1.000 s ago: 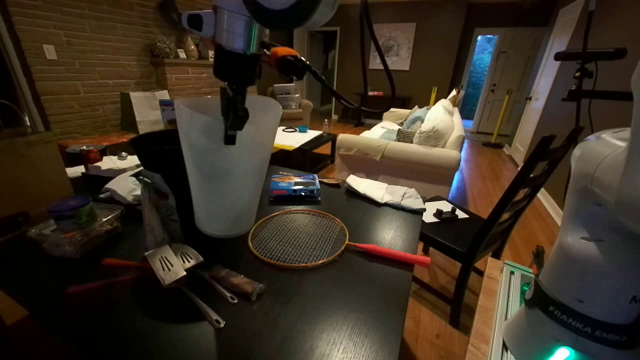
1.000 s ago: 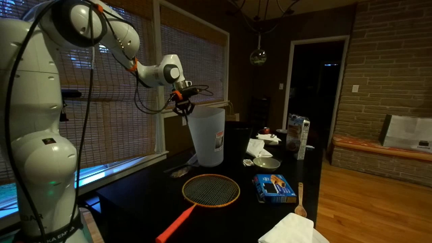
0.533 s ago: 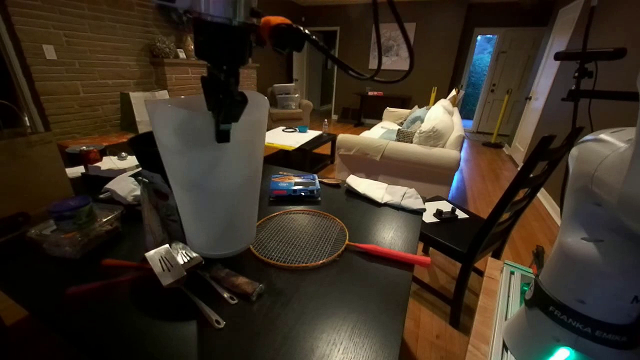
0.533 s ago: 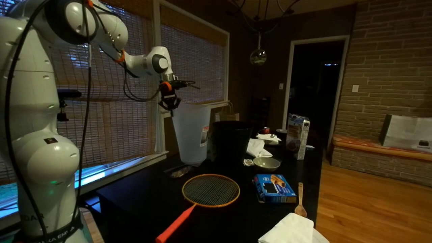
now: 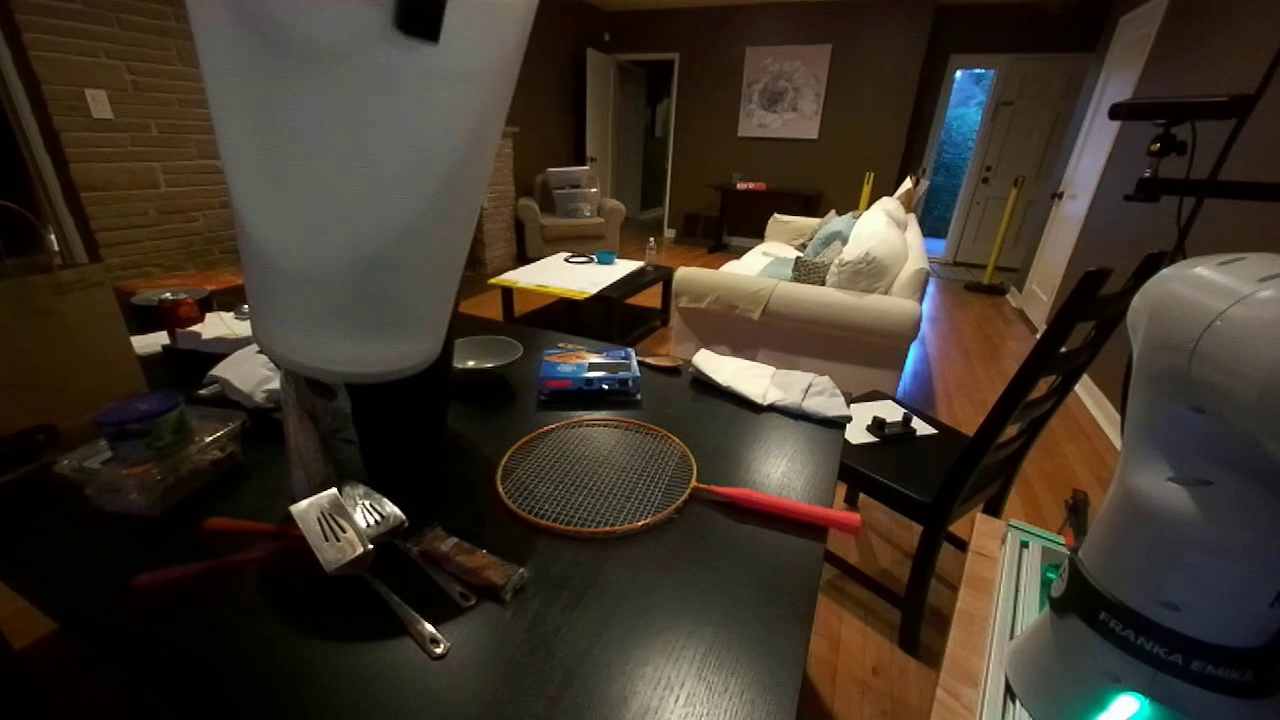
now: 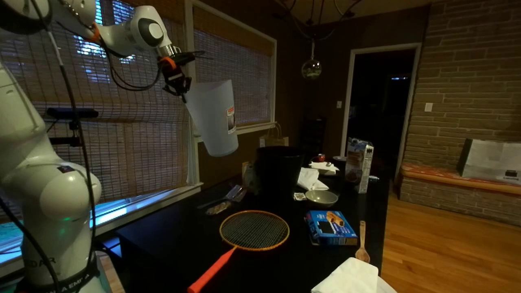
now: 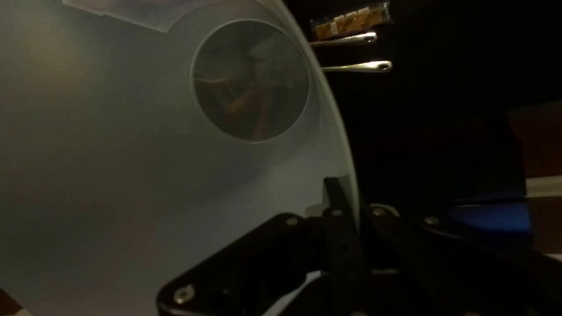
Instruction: Put the clear bin inside the black bin.
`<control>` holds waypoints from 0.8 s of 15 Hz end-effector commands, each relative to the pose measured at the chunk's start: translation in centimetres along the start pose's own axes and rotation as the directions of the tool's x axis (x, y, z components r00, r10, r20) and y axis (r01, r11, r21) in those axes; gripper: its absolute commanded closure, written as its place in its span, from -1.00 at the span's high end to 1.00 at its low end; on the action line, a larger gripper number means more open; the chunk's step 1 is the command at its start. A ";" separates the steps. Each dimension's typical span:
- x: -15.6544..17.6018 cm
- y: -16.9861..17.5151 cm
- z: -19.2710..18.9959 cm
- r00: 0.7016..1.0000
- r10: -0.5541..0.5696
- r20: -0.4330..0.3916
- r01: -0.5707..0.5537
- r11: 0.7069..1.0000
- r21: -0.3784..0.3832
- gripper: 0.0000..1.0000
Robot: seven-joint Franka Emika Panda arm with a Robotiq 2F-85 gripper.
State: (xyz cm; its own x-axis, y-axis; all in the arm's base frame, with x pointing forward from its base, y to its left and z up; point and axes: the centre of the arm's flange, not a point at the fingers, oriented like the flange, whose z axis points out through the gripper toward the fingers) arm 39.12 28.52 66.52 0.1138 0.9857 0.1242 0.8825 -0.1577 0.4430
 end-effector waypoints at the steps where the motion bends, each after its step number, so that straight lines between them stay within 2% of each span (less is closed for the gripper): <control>1: -2.6 2.3 -5.4 0.989 0.136 -0.060 -0.143 0.981 -0.129 -0.98; 4: -4.8 6.7 -6.9 0.958 0.264 -0.110 -0.281 0.941 -0.188 -0.98; 5: -5.9 8.2 -6.4 0.943 0.312 -0.118 -0.330 0.922 -0.202 -0.98; 6: -5.3 4.9 -6.0 0.963 0.252 -0.095 -0.264 0.954 -0.142 -0.94; 9: -7.2 7.3 -5.3 0.945 0.312 -0.098 -0.324 0.933 -0.158 -0.94; 10: -7.1 7.4 -5.1 0.944 0.316 -0.097 -0.328 0.932 -0.155 -0.98; 11: -6.9 8.6 -5.0 0.944 0.321 -0.079 -0.330 0.924 -0.195 -0.98; 12: -6.5 10.6 -5.2 0.947 0.312 -0.072 -0.320 0.927 -0.196 -0.98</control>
State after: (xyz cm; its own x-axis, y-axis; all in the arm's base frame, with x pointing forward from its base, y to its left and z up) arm 42.82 20.25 72.88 0.3475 0.8760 0.3344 0.7191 -0.4778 0.5046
